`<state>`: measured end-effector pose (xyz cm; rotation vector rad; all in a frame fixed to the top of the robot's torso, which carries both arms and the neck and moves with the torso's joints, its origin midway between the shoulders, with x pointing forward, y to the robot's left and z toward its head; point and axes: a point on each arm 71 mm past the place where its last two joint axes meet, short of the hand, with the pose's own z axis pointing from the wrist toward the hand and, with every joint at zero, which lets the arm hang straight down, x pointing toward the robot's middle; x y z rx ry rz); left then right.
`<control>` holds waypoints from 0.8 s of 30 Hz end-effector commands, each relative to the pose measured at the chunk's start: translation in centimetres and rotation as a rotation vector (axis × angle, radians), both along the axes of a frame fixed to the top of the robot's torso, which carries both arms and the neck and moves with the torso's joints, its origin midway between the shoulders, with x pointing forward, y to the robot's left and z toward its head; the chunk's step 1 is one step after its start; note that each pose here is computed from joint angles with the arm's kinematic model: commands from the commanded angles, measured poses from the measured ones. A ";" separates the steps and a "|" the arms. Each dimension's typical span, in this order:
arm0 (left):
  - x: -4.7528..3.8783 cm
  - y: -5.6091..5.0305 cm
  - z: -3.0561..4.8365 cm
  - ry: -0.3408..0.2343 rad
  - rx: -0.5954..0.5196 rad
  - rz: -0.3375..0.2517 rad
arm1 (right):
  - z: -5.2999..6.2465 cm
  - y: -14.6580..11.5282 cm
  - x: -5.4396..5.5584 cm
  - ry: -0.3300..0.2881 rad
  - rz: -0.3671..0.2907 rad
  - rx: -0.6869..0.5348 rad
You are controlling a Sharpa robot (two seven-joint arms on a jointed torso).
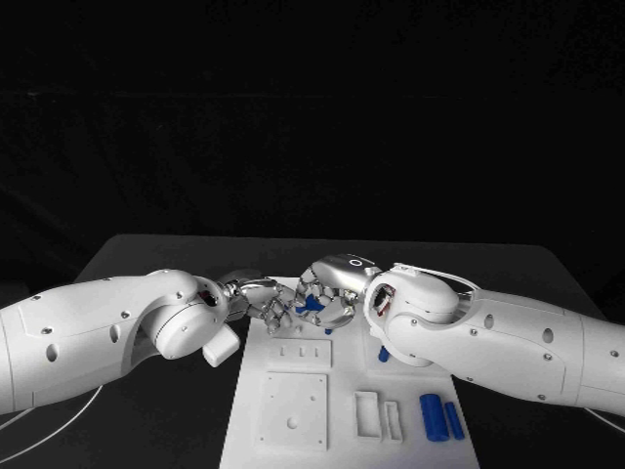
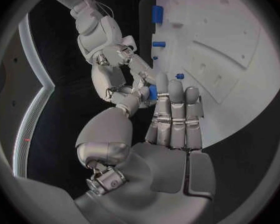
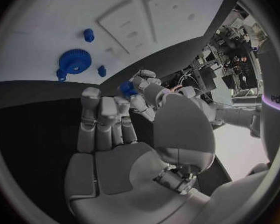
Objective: Assemble the parts on the task board
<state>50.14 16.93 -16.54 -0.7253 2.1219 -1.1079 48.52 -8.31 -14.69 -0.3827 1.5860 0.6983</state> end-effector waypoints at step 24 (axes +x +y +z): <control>0.02 -0.3 0.46 -0.093 0.074 0.000 | -0.2 -0.4 0.2 0.036 -0.003 0.061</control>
